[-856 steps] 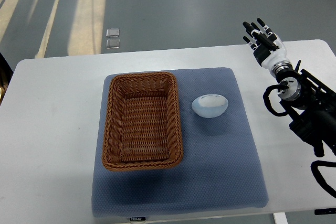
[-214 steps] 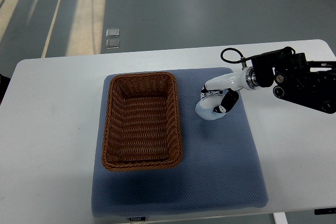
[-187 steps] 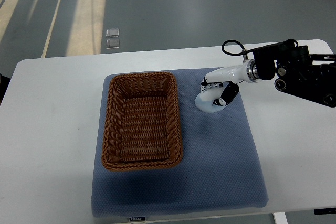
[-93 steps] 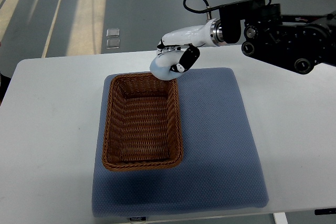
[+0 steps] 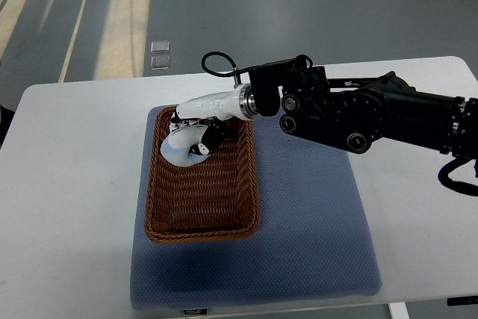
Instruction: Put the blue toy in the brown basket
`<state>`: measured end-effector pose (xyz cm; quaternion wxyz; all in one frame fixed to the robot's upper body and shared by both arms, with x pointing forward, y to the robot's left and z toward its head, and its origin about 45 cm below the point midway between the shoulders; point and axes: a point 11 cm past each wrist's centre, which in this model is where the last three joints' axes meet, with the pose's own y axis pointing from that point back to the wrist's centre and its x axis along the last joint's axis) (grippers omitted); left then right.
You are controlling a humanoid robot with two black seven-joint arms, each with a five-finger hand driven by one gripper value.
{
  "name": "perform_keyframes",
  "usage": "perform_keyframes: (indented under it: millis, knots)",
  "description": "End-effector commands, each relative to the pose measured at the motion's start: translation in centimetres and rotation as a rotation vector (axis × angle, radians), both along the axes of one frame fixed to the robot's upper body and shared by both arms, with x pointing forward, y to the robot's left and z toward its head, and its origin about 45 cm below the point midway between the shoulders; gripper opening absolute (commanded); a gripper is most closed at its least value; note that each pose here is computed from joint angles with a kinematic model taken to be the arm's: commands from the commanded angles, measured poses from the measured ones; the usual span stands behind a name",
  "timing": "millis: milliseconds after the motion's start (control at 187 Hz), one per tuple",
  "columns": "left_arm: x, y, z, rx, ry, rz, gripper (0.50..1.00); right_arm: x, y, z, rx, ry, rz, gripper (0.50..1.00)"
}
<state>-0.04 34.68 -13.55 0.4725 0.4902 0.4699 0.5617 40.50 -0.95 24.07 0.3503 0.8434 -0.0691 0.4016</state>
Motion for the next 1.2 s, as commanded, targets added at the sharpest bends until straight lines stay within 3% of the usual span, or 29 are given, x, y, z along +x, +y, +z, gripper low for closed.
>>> perform_keyframes:
  millis: [0, 86, 139, 198, 241, 745, 981, 1195]
  knots:
    - [0.0, 0.0, 0.0, 0.0, 0.001, 0.0, 1.0, -0.5, 0.4, -0.9, 0.009, 0.013, -0.002, 0.527]
    - [0.0, 0.0, 0.0, 0.0, 0.001, 0.0, 1.0, -0.5, 0.5, -1.0, 0.015, 0.013, -0.005, 0.562]
    - [0.0, 0.0, 0.0, 0.0, 0.001, 0.0, 1.0, -0.6, 0.5, -1.3, 0.021, 0.017, -0.008, 0.654]
    - [0.0, 0.0, 0.0, 0.0, 0.001, 0.0, 1.0, -0.6, 0.4, -1.6, 0.026, 0.021, -0.017, 0.839]
    - [0.0, 0.0, 0.0, 0.0, 0.001, 0.0, 1.0, -0.6, 0.3, -1.8, 0.028, 0.027, -0.019, 0.881]
    - [0.0, 0.0, 0.0, 0.0, 0.001, 0.0, 1.0, -0.2, -0.5, -1.8, 0.034, 0.032, -0.041, 0.907]
    - [0.0, 0.0, 0.0, 0.0, 0.001, 0.0, 1.0, 3.4, -4.0, 2.8, 0.229, 0.051, -0.208, 0.907]
    - [0.0, 0.0, 0.0, 0.0, 0.001, 0.0, 1.0, 5.6, -10.3, 3.5, 0.559, 0.231, -0.473, 0.907]
